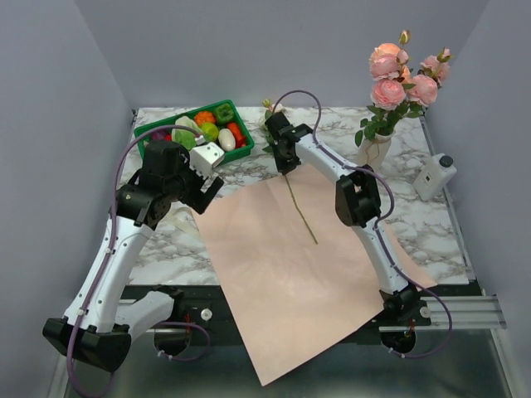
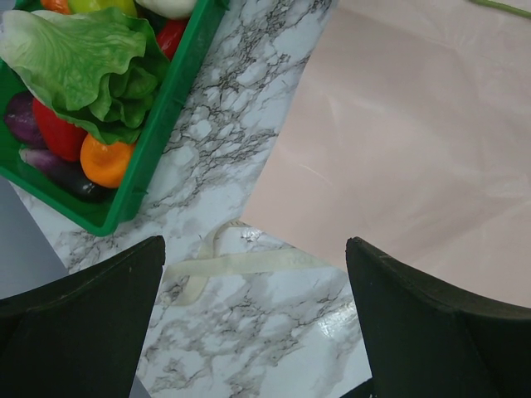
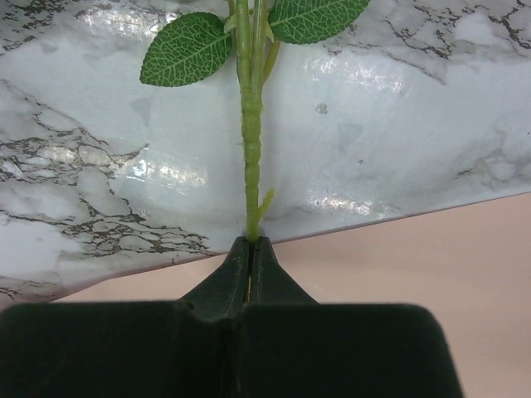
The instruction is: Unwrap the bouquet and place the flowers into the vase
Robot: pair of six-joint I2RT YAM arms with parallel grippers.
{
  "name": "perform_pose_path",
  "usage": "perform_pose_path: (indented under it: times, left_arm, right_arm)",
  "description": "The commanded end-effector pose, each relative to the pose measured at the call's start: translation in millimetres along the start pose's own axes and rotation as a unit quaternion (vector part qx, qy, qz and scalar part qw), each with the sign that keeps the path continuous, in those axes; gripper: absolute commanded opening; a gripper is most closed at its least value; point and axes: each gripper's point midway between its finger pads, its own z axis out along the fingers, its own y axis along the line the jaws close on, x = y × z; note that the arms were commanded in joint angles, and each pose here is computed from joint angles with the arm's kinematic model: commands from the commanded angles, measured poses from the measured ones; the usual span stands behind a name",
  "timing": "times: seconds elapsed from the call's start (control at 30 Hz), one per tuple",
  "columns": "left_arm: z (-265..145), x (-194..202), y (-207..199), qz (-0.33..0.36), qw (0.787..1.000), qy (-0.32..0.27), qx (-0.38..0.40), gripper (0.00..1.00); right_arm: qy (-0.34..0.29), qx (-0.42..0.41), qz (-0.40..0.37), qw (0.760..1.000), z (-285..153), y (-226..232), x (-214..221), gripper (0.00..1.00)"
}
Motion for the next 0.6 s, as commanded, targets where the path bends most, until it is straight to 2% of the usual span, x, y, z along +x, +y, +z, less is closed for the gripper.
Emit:
perform_pose_path:
  times: [0.0,0.03,0.1,0.13,0.2,0.27,0.3,0.37,0.47,0.5,0.57]
  left_arm:
    - [-14,-6,-1,0.0,1.0,-0.015,-0.001,0.99]
    - [-15,-5,-1,0.0,1.0,-0.014,-0.001,0.99]
    - [-18,-5,-1,0.001,1.0,-0.013,-0.003,0.99]
    - [-19,-5,0,0.002,1.0,-0.014,-0.006,0.99]
    - [-22,-4,0,0.005,1.0,-0.013,-0.007,0.99]
    - [-23,-3,1,0.006,1.0,-0.011,-0.01,0.99]
    - [-23,-4,1,0.006,1.0,-0.013,-0.012,0.99]
    - [-25,-4,2,0.007,1.0,-0.013,-0.014,0.99]
    - [-25,-6,2,0.003,1.0,-0.013,-0.012,0.99]
    - [-26,-7,2,0.004,1.0,-0.015,-0.011,0.99]
    - [-27,-8,1,0.002,1.0,-0.016,-0.011,0.99]
  right_arm:
    - [-0.046,-0.018,0.023,0.999,-40,4,-24,0.01]
    - [-0.086,-0.028,0.032,0.995,-63,6,-45,0.01]
    - [-0.12,-0.029,0.042,0.991,-82,2,-57,0.01]
    - [-0.179,-0.042,0.053,0.981,-118,2,-83,0.01]
    - [-0.214,-0.038,0.057,0.974,-136,-4,-91,0.01]
    - [-0.3,-0.059,0.063,0.95,-193,-7,-121,0.01]
    - [-0.315,-0.062,0.06,0.945,-203,-9,-121,0.01]
    - [-0.385,-0.079,0.056,0.918,-256,-12,-142,0.01]
    - [-0.45,-0.081,0.035,0.889,-304,-18,-156,0.01]
    - [-0.485,-0.08,0.036,0.87,-339,-25,-159,0.01]
    - [-0.544,-0.061,0.021,0.837,-375,-38,-163,0.01]
